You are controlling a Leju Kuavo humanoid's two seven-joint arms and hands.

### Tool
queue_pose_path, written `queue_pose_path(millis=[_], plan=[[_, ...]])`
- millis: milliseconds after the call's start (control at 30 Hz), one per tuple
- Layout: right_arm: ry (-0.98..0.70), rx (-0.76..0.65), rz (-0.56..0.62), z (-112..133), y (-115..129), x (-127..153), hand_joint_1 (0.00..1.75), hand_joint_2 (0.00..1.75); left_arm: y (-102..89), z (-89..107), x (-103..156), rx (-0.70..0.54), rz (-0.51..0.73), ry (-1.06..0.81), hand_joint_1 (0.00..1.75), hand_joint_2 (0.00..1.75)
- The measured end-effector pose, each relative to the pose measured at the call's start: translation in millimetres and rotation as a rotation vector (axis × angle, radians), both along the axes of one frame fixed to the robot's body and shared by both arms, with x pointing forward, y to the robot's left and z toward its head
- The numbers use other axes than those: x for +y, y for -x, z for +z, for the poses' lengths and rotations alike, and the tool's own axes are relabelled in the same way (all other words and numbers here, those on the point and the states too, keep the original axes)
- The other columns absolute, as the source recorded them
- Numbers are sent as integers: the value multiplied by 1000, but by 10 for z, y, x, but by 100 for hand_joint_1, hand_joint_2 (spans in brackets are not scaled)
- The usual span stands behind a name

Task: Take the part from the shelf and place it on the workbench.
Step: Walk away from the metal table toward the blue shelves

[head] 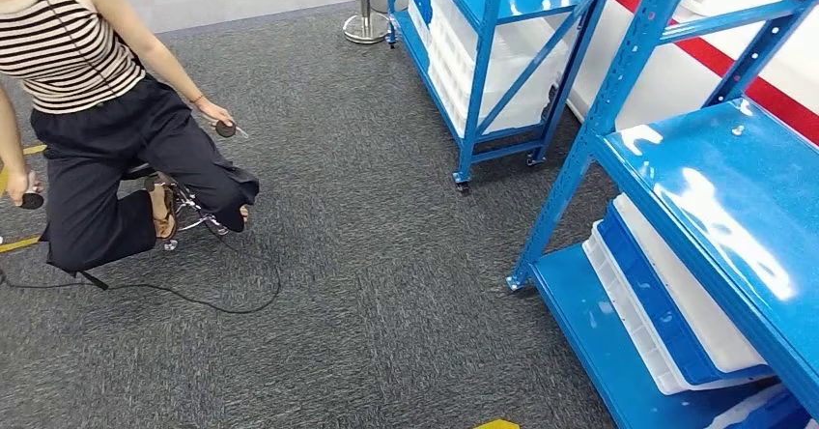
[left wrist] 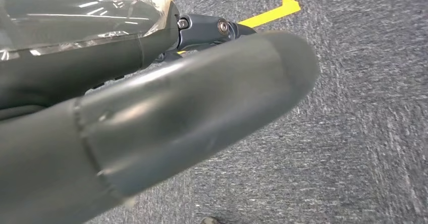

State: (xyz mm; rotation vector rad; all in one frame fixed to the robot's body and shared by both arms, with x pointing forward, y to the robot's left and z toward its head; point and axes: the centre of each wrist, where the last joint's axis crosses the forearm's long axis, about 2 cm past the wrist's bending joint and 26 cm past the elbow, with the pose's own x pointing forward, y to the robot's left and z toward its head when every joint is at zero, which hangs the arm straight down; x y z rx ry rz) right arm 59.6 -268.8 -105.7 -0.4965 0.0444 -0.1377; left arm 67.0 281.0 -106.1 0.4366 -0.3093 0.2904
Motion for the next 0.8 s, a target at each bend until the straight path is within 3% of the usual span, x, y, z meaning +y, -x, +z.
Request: queue_pose_path(millis=[800], plan=[[2,-6,10,0,-12,-21,0,0,4,-1,1,-3,12,-1,0,0]])
